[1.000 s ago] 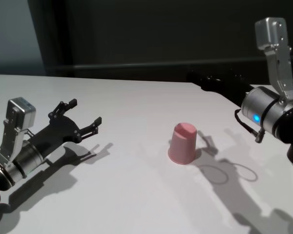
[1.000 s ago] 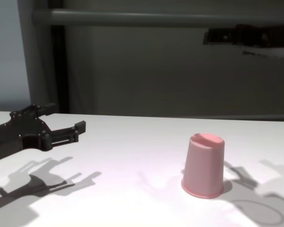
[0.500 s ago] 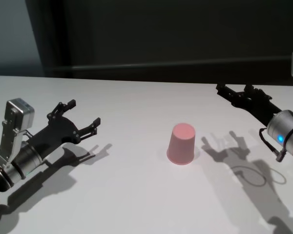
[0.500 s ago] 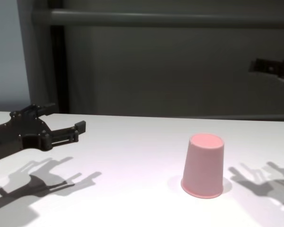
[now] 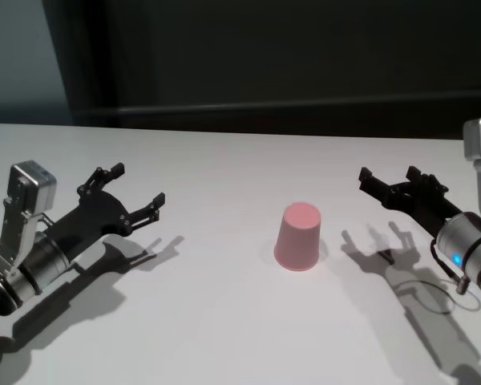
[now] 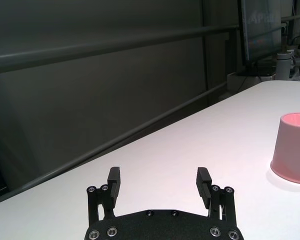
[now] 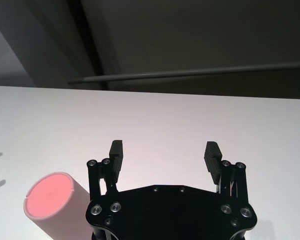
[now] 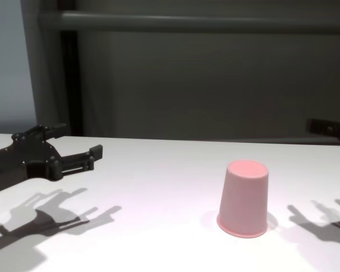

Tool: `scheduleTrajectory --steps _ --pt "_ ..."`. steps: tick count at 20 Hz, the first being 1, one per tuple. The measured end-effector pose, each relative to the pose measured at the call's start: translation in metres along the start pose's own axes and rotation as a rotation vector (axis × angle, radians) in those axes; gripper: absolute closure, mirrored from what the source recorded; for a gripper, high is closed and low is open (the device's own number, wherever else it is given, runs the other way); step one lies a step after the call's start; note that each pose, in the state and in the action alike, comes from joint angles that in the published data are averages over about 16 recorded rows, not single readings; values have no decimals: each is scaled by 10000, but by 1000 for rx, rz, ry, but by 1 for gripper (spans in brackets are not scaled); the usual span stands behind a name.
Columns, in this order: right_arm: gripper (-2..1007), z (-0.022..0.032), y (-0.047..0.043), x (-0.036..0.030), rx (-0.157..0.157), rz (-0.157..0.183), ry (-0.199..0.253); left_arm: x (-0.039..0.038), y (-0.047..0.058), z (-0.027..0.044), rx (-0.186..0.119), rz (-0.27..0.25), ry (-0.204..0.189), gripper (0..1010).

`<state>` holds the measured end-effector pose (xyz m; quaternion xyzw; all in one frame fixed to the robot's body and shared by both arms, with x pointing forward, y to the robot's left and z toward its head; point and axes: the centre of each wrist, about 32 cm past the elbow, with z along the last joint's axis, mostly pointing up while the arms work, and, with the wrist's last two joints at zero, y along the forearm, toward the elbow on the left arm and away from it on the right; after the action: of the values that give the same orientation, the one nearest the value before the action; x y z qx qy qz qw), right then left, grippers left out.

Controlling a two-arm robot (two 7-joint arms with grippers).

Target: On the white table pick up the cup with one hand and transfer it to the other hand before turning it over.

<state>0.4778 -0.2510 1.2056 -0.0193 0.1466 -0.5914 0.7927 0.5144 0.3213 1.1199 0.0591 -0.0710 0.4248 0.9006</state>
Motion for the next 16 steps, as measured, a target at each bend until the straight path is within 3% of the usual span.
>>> scheduleTrajectory --steps 9,16 --pt "5 -196 -13 51 -31 -18 -12 0 0 0 0 0 0 9" --pt "5 -269 -13 66 -43 -21 -9 0 0 0 0 0 0 9"
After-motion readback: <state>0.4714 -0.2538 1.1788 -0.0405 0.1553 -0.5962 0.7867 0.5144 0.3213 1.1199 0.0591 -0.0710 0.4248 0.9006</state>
